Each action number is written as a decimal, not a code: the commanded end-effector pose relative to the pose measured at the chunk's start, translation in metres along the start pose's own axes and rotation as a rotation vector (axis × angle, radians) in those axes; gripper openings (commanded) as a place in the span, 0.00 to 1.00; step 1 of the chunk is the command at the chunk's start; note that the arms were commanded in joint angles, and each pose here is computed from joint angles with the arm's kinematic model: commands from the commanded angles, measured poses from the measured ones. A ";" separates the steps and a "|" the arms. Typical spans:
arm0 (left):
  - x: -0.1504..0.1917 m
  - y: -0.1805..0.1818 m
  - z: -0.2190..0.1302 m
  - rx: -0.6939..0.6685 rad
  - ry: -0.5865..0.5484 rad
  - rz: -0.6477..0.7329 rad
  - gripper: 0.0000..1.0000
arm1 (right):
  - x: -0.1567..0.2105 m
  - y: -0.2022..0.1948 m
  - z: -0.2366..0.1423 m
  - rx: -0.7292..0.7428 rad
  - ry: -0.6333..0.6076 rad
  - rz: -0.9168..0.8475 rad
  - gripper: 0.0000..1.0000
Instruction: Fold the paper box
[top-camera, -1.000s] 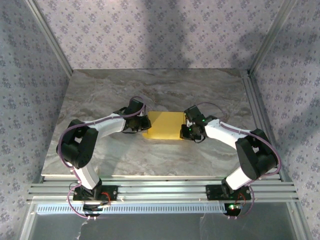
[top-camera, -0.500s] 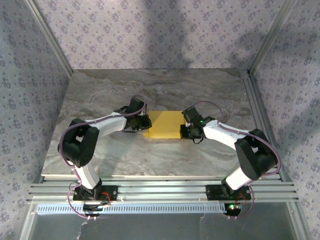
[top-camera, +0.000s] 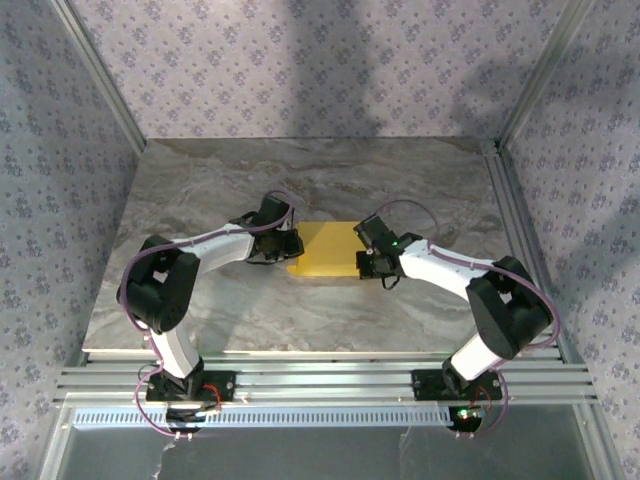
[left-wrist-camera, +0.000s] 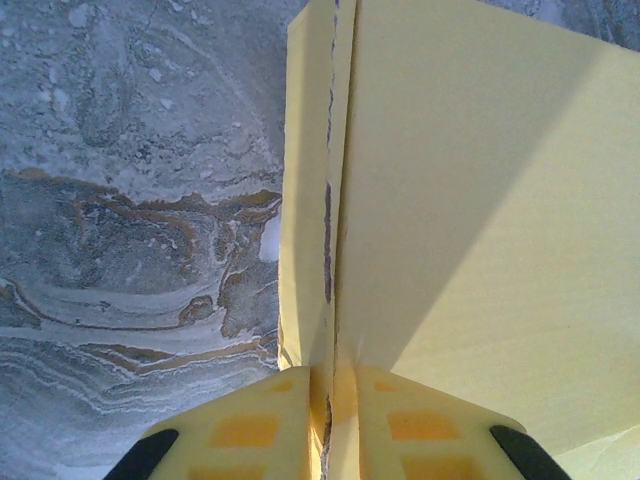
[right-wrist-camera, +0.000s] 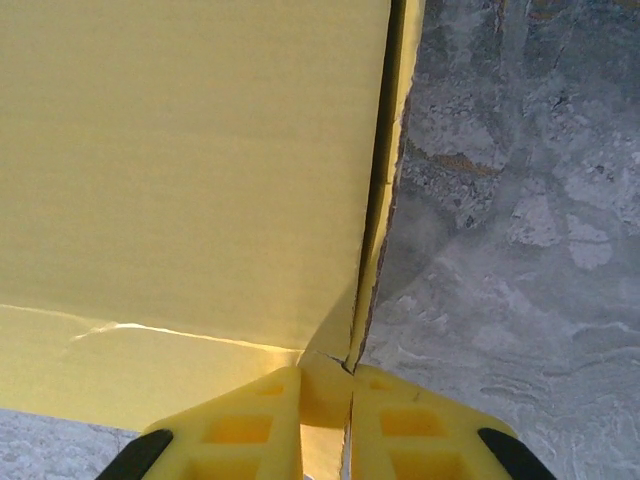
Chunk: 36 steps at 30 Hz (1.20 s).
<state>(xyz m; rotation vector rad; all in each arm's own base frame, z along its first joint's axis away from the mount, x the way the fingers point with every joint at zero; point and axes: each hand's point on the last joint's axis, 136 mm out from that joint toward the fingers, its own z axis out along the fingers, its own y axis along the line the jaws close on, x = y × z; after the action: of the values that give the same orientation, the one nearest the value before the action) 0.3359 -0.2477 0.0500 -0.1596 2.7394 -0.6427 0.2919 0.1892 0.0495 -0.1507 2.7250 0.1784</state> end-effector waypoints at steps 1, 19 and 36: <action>0.007 0.013 0.006 -0.062 0.032 0.010 0.16 | 0.016 -0.021 0.004 0.122 0.061 -0.059 0.15; 0.009 0.017 0.009 -0.082 0.050 0.013 0.16 | 0.026 -0.021 0.026 0.083 0.026 -0.037 0.13; 0.009 0.037 0.011 -0.129 0.063 -0.009 0.15 | 0.022 -0.020 0.009 -0.073 -0.093 0.093 0.18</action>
<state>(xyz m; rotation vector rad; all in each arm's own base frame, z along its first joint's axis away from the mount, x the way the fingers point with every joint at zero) 0.3386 -0.2460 0.0487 -0.1536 2.7515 -0.6359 0.2963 0.1860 0.0480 -0.0707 2.5660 0.3257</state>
